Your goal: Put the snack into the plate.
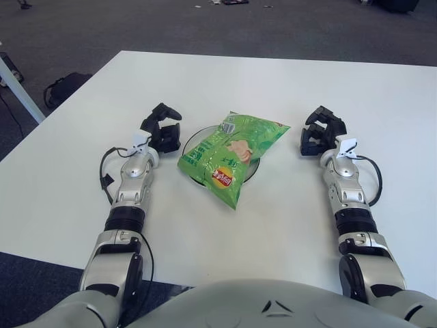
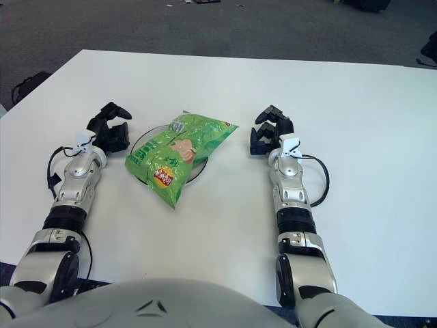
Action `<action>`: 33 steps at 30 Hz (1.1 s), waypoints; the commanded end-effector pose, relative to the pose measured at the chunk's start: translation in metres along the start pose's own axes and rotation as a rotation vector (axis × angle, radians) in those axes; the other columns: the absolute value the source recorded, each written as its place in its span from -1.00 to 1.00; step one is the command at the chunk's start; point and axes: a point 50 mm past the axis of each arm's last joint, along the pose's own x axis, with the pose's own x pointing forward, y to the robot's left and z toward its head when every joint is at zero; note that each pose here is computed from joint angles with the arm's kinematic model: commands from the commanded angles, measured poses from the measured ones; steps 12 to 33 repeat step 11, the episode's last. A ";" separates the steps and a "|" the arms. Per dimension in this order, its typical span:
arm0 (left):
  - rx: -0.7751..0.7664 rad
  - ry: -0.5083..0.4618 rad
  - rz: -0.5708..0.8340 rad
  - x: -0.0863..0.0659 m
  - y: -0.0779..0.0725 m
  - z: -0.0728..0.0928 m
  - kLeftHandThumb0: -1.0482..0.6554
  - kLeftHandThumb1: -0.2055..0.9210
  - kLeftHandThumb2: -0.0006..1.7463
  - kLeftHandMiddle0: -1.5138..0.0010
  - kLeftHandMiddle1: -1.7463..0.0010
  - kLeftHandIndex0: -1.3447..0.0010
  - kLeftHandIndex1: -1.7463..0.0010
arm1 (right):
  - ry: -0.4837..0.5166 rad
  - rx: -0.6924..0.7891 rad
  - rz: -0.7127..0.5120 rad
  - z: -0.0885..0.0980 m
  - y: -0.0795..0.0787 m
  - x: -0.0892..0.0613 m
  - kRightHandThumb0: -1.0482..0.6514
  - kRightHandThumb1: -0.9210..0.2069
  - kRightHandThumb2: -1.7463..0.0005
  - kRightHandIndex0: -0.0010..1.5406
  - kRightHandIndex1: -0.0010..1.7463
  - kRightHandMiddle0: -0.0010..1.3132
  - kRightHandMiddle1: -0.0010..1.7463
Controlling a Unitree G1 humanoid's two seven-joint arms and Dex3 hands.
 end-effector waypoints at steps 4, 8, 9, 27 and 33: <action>-0.014 0.129 -0.008 -0.023 -0.004 -0.032 -0.27 0.24 0.26 -0.52 -1.00 0.29 -1.00 | 0.173 0.023 -0.027 -0.041 0.000 -0.027 0.22 0.77 -1.00 0.18 1.00 0.07 0.94; -0.014 0.128 -0.010 -0.023 -0.004 -0.032 -0.27 0.24 0.25 -0.52 -1.00 0.29 -1.00 | 0.186 0.028 -0.033 -0.042 0.000 -0.027 0.22 0.74 -1.00 0.17 1.00 0.03 0.98; -0.013 0.128 -0.010 -0.023 -0.004 -0.033 -0.27 0.24 0.25 -0.52 -1.00 0.29 -1.00 | 0.190 0.030 -0.034 -0.042 0.000 -0.027 0.22 0.74 -1.00 0.17 1.00 0.02 0.98; -0.007 0.131 -0.009 -0.023 -0.003 -0.033 -0.27 0.24 0.26 -0.52 -1.00 0.29 -1.00 | 0.202 0.036 -0.037 -0.042 0.001 -0.027 0.22 0.74 -1.00 0.17 1.00 0.02 0.98; -0.007 0.131 -0.009 -0.023 -0.003 -0.033 -0.27 0.24 0.26 -0.52 -1.00 0.29 -1.00 | 0.202 0.036 -0.037 -0.042 0.001 -0.027 0.22 0.74 -1.00 0.17 1.00 0.02 0.98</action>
